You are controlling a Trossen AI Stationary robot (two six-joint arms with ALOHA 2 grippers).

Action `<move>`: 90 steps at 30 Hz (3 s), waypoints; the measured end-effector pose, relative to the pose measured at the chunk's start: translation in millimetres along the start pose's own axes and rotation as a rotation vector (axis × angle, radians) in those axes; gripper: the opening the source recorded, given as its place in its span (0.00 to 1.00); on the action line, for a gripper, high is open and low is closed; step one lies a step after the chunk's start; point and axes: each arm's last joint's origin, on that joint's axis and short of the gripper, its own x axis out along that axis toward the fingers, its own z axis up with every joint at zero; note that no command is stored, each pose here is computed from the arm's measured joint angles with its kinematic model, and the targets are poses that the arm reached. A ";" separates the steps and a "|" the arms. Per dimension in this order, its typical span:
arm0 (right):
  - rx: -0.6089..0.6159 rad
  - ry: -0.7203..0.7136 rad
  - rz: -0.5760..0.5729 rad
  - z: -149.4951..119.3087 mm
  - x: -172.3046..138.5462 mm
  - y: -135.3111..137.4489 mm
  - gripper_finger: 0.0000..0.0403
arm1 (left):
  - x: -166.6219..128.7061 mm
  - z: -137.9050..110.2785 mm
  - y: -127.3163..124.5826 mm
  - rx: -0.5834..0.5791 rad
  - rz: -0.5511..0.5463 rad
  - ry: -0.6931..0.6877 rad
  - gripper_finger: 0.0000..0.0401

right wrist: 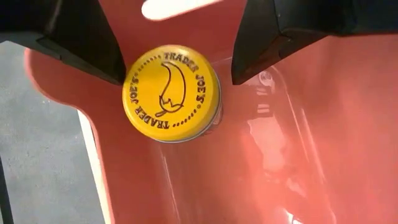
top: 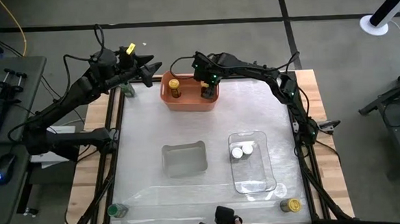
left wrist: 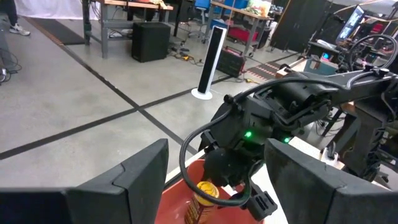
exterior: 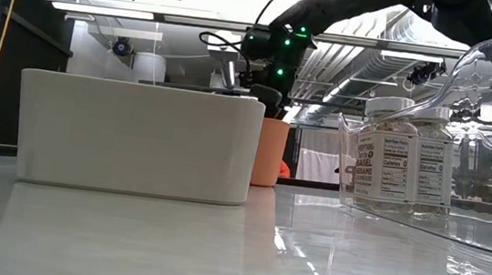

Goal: Sort spices by type
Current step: Put the top yellow seasoning bottle into the orange bin, then put the yellow seasoning bottle into the orange bin

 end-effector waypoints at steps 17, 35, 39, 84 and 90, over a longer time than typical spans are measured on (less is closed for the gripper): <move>0.202 -0.009 0.146 -25.5 -74.4 -16.8 0.72 | 0.1 -1.9 0.5 0.001 0.005 0.020 0.63; 0.327 0.149 0.125 -122.7 -151.3 40.3 0.72 | 0.5 -4.7 -0.4 0.019 -0.034 0.047 0.63; 0.490 0.161 0.147 -180.6 -168.8 69.9 0.72 | 0.5 -4.8 -0.4 0.019 -0.035 0.048 0.63; 0.041 0.448 0.520 -341.6 -196.9 363.9 0.72 | -9.7 -62.6 -185.1 -0.189 -0.664 0.155 0.63; 0.074 0.462 0.434 -343.9 -187.8 366.8 0.72 | -9.5 -62.7 -184.9 -0.161 -0.665 0.146 0.63</move>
